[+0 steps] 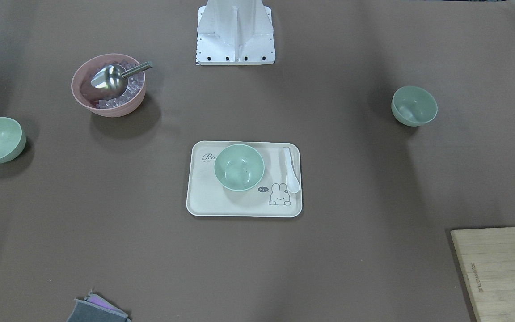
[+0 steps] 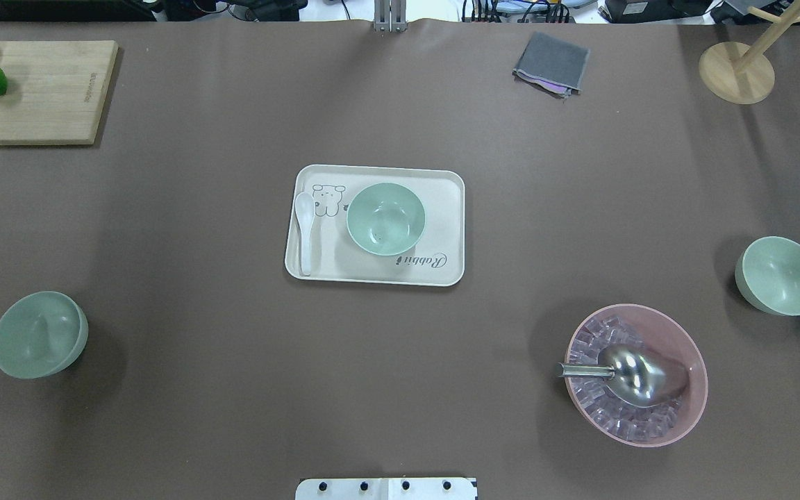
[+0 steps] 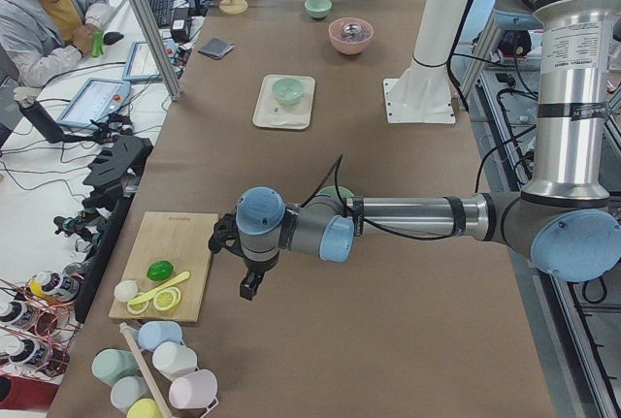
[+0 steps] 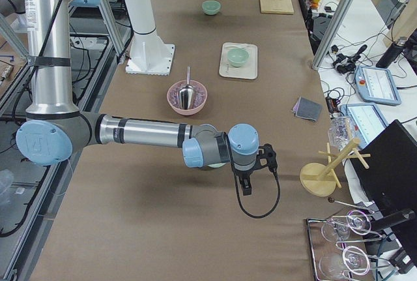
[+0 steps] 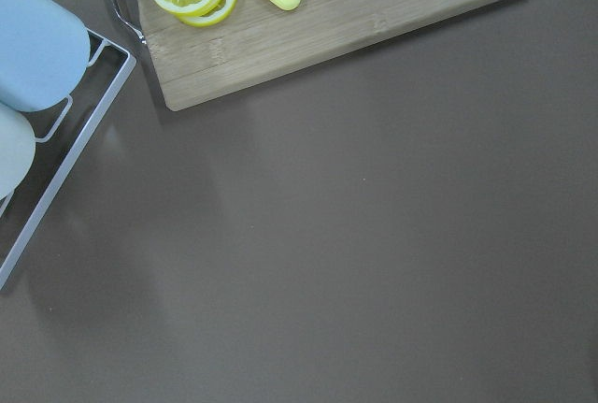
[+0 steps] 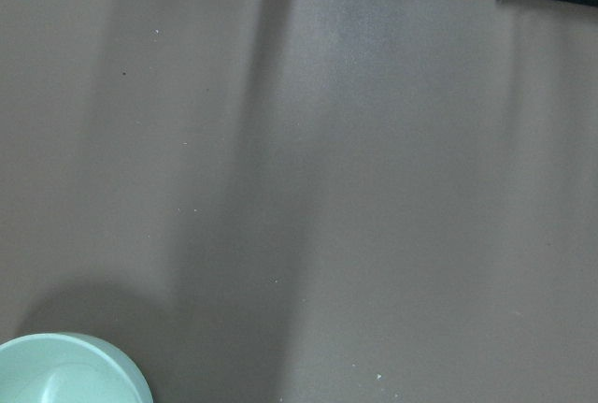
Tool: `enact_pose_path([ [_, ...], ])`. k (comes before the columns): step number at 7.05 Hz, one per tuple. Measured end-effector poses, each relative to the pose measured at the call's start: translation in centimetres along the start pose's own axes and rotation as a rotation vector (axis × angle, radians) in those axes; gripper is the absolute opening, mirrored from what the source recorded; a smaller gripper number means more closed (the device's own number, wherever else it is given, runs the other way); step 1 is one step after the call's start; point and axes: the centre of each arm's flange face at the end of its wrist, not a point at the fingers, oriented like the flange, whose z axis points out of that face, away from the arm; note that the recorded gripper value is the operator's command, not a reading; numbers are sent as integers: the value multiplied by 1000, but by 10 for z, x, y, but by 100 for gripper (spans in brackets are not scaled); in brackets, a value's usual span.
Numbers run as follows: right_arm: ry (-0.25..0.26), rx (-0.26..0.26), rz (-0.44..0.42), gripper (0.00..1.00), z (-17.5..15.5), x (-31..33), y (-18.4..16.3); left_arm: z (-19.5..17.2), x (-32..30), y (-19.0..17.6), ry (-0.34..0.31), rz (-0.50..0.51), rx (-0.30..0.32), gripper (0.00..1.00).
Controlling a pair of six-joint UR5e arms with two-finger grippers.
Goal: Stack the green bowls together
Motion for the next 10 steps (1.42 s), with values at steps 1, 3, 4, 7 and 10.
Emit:
enact_pose_path([
  [1, 3, 0, 8, 100, -1, 3, 5, 0, -1, -2, -7, 0, -1, 99],
  [3, 32, -4, 22, 100, -1, 11, 12, 0, -4, -5, -24, -7, -8, 99],
  [4, 39, -10, 29, 100, 0, 14, 15, 3, -7, -1, -21, -27, -14, 99],
  [7, 30, -15, 40, 100, 2, 15, 15, 4, -7, -6, -15, -140, -2, 99],
  [10, 23, -5, 40, 100, 0, 10, 9, 1, -3, -10, -19, -135, 45, 99],
])
